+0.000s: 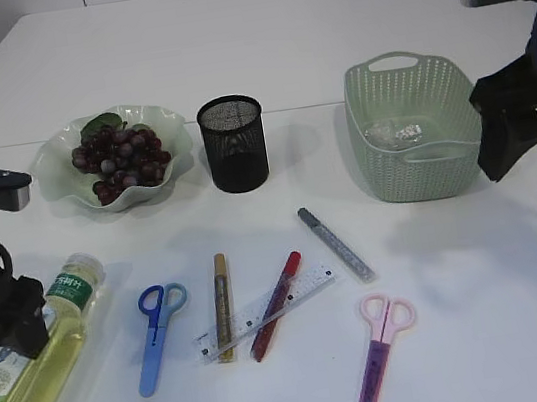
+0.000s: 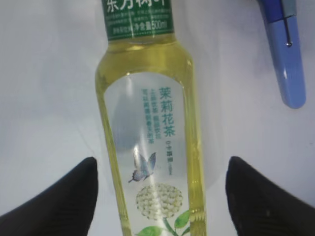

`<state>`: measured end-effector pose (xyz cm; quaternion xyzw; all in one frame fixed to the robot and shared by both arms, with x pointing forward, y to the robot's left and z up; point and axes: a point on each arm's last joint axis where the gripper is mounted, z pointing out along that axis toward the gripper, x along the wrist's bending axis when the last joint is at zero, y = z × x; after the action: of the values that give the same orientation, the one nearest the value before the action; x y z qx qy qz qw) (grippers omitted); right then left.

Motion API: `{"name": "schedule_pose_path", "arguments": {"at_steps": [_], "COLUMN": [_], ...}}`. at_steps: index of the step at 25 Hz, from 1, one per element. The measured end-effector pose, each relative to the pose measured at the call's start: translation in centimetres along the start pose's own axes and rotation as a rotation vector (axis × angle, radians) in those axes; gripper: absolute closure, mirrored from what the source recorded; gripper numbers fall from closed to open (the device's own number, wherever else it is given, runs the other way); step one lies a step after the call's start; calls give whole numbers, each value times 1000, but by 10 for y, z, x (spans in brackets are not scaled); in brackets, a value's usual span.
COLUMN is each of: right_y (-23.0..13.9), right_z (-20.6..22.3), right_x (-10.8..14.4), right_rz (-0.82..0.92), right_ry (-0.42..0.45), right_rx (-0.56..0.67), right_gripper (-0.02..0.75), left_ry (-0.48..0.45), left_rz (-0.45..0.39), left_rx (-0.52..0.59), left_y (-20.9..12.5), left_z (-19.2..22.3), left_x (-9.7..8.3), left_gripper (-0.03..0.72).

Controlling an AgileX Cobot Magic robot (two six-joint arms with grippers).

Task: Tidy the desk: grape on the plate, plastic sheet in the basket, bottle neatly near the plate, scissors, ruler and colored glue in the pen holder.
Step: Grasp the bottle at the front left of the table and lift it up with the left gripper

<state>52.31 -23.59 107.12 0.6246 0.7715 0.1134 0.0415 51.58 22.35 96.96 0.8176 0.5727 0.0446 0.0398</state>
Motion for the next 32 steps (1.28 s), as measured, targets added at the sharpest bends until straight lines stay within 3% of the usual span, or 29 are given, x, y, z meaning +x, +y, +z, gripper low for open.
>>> {"name": "schedule_pose_path", "arguments": {"at_steps": [23,32], "right_y": [1,1], "right_z": [0,0], "right_x": [1,2], "right_rz": [0,-3], "right_ry": [15,17], "right_rx": [-13,-13], "right_gripper": [160,160], "left_ry": [-6,-8], "left_rz": [-39,-41], "left_rx": [101,90], "left_y": [9,11], "left_z": [55,60], "left_x": [-1,-1], "left_gripper": [87,94]}}
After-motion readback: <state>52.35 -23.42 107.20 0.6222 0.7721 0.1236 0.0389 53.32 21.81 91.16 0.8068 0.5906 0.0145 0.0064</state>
